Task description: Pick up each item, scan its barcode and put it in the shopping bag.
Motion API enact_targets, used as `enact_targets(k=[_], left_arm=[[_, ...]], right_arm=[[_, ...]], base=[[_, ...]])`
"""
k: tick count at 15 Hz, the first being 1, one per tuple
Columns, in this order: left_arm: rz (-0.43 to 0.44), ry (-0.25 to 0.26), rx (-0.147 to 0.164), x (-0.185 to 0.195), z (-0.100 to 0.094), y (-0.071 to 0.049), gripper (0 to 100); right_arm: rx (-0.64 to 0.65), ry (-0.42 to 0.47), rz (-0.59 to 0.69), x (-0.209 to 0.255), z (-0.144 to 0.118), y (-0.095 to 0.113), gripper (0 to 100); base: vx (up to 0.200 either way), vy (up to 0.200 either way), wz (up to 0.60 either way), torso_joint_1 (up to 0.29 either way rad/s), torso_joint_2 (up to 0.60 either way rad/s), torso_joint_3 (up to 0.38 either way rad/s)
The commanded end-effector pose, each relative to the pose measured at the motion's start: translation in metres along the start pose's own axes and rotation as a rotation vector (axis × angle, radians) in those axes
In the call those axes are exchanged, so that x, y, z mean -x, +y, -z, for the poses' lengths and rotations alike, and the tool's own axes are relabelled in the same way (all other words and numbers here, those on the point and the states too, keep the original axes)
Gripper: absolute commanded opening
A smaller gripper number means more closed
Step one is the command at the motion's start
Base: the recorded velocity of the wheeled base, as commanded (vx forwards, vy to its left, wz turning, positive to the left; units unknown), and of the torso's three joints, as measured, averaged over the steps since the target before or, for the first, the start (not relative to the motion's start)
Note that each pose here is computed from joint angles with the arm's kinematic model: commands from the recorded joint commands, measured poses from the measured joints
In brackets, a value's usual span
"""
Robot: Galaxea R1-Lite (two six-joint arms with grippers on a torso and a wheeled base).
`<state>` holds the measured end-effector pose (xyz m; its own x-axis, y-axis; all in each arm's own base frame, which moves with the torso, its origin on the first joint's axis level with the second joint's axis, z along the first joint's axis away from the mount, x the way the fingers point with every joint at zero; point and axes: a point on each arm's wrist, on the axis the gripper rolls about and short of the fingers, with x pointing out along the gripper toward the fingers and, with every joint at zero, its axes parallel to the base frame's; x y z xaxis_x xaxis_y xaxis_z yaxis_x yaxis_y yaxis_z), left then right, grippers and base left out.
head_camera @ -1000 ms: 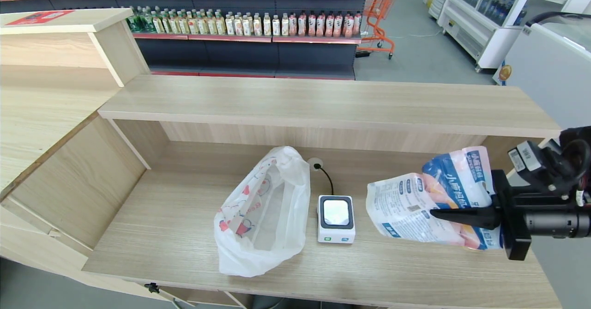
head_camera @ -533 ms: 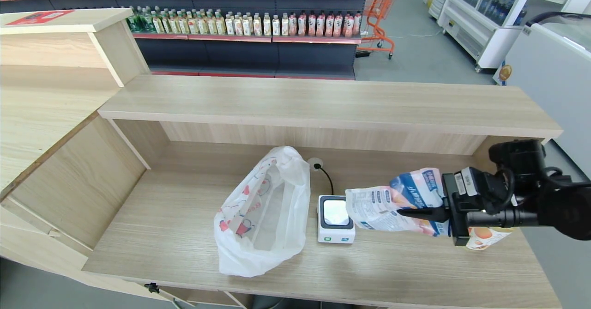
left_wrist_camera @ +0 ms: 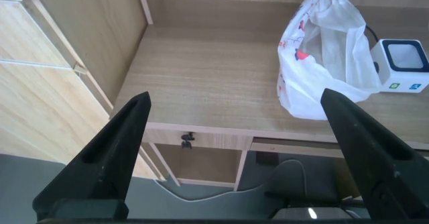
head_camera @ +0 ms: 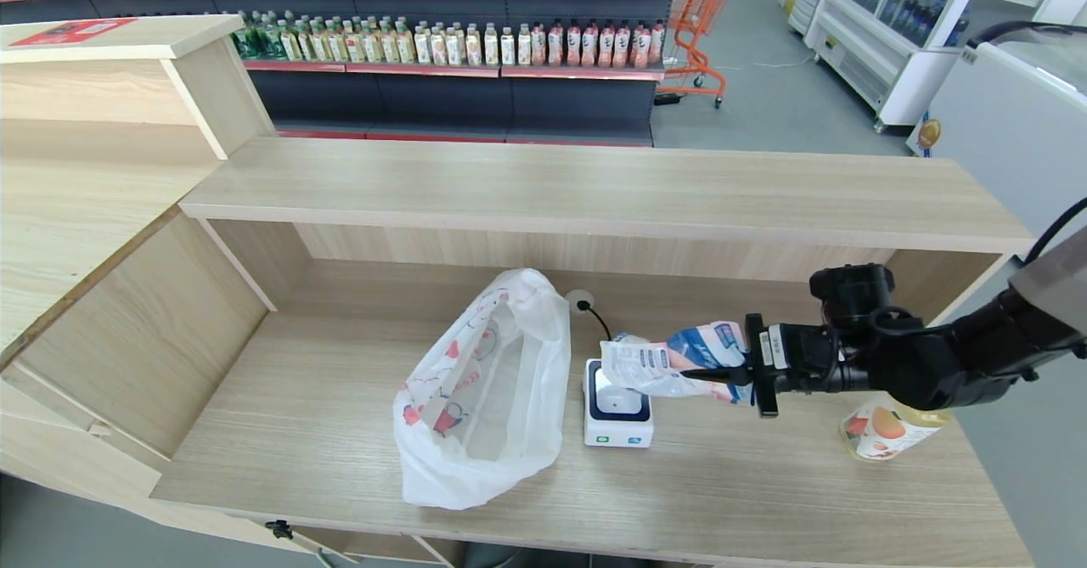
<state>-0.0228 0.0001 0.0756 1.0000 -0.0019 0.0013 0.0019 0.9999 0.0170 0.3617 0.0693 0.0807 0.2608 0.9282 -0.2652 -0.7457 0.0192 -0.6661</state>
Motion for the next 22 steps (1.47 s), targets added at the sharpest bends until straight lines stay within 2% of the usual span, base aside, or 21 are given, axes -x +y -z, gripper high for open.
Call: enact_targets(k=[1,5,9,15,17,18,22], left_arm=[[-0.002,0.001,0.0,0.0,0.0,0.0,100],[0.0,0.001,0.0,0.0,0.0,0.0,100],[0.0,0.001,0.0,0.0,0.0,0.0,100],[0.0,0.0,0.0,0.0,0.0,0.0,100],[0.0,0.001,0.0,0.0,0.0,0.0,100],[0.0,0.001,0.0,0.0,0.0,0.0,100],[0.0,0.001,0.0,0.0,0.0,0.0,100]], right_arm=[[-0.011,-0.012,-0.024,-0.018,0.018,0.005,0],[0.048,-0.036,-0.024,-0.04,0.032,-0.005,0],[0.054,-0.027,-0.032,-0.045,0.043,0.0,0],[0.08,-0.028,-0.019,-0.045,0.039,-0.008,0],[0.061,-0.041,-0.002,-0.035,0.022,-0.018,0],[-0.008,-0.05,0.003,-0.022,0.007,-0.022,0],[-0.414,-0.018,0.125,0.037,-0.068,-0.038,0]], base=[[0.0,0.0,0.0,0.0,0.0,0.0],[0.0,0.0,0.0,0.0,0.0,0.0],[0.0,0.0,0.0,0.0,0.0,0.0],[0.0,0.0,0.0,0.0,0.0,0.0],[0.0,0.0,0.0,0.0,0.0,0.0],[0.0,0.0,0.0,0.0,0.0,0.0],[0.0,0.0,0.0,0.0,0.0,0.0]])
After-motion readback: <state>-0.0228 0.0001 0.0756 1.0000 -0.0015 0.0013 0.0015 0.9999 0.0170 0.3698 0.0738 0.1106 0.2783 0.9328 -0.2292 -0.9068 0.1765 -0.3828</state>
